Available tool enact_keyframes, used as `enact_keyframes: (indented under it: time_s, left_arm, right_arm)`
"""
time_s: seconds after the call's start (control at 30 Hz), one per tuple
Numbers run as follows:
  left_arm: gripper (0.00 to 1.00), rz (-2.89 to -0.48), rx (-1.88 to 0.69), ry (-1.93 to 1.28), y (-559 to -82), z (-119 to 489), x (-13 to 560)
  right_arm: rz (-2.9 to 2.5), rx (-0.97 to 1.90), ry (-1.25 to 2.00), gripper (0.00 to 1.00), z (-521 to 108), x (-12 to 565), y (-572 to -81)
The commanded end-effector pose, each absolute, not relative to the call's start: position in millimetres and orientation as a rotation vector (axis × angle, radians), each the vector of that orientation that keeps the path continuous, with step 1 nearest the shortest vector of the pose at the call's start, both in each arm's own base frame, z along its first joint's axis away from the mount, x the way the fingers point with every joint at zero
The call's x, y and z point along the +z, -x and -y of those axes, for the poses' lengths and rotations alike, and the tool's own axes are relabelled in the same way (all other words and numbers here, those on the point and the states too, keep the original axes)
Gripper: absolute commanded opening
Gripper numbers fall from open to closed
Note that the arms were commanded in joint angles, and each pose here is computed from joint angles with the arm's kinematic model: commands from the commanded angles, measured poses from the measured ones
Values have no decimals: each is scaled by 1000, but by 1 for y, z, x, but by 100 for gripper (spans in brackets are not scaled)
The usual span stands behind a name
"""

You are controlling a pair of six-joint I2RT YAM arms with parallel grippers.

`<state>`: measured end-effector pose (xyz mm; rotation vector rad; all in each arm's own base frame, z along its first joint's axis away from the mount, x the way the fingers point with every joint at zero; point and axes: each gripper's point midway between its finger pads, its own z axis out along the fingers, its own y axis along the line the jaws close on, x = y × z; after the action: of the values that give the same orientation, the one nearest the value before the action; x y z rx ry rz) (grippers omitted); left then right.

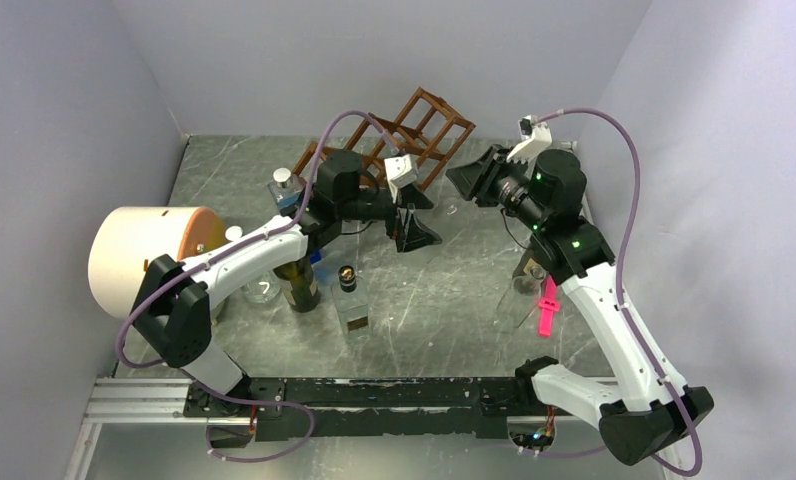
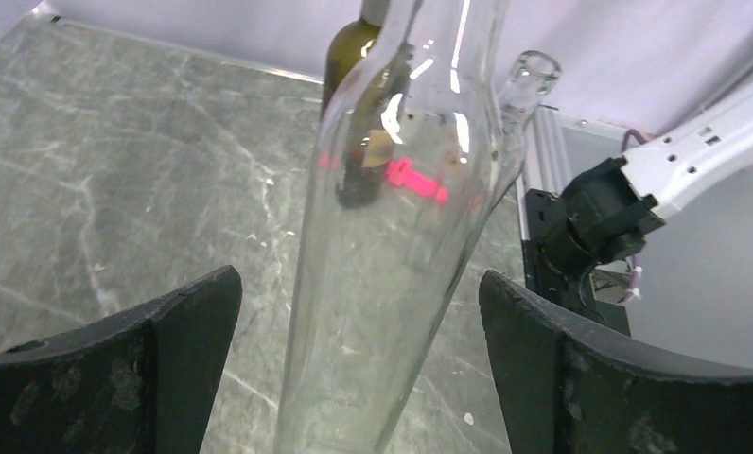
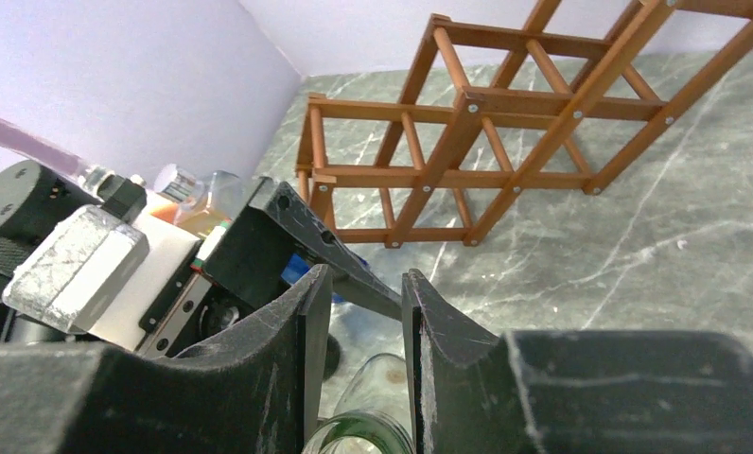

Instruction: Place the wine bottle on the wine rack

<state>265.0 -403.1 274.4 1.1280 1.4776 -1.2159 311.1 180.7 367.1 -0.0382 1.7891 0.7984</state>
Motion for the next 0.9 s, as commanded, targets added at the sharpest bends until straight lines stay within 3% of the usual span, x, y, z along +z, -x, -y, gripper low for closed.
enact_keyframes:
  time_s: [0.0, 0.23, 0.37, 0.47, 0.5, 0.53, 0.57, 0.63, 0.7, 0.77, 0.87]
  left_arm:
    - [100, -1323, -1322, -1239, -244, 410, 284]
    - [96, -1327, -1346, -1265, -242, 412, 275]
    - [85, -1302, -1353, -1267, -241, 412, 275]
    - [58, -1258, -1322, -1262, -241, 411, 281]
    - [40, -1227, -1304, -1273, -241, 410, 285]
    - [13, -1200, -1289, -1288, -241, 410, 288]
    - [8, -1182, -1266, -1295, -243, 410, 291]
    - [7, -1138, -1218, -1313, -245, 408, 299]
    - [7, -1086, -1154, -1341, -247, 406, 308]
    - [7, -1031, -1057, -1365, -254, 403, 317]
    - [7, -939, -866, -1384, -271, 399, 334]
  right_arm:
    - [-1615, 905, 86, 0, -189, 425, -298]
    - [-1575, 955, 117, 0, -193, 434, -290]
    - [-1559, 976, 127, 0, -195, 436, -287]
    - [-1558, 982, 135, 0, -196, 436, -284]
    - [-1565, 973, 133, 0, -195, 435, -285]
    - [-1572, 961, 136, 3, -194, 434, -285]
    - [-1590, 938, 150, 19, -192, 431, -284]
    - [-1638, 873, 144, 52, -185, 426, -286]
    - [-1672, 790, 141, 71, -174, 424, -287]
    - [-1697, 711, 156, 83, -165, 425, -287]
    - [-1721, 630, 222, 86, -157, 429, -282]
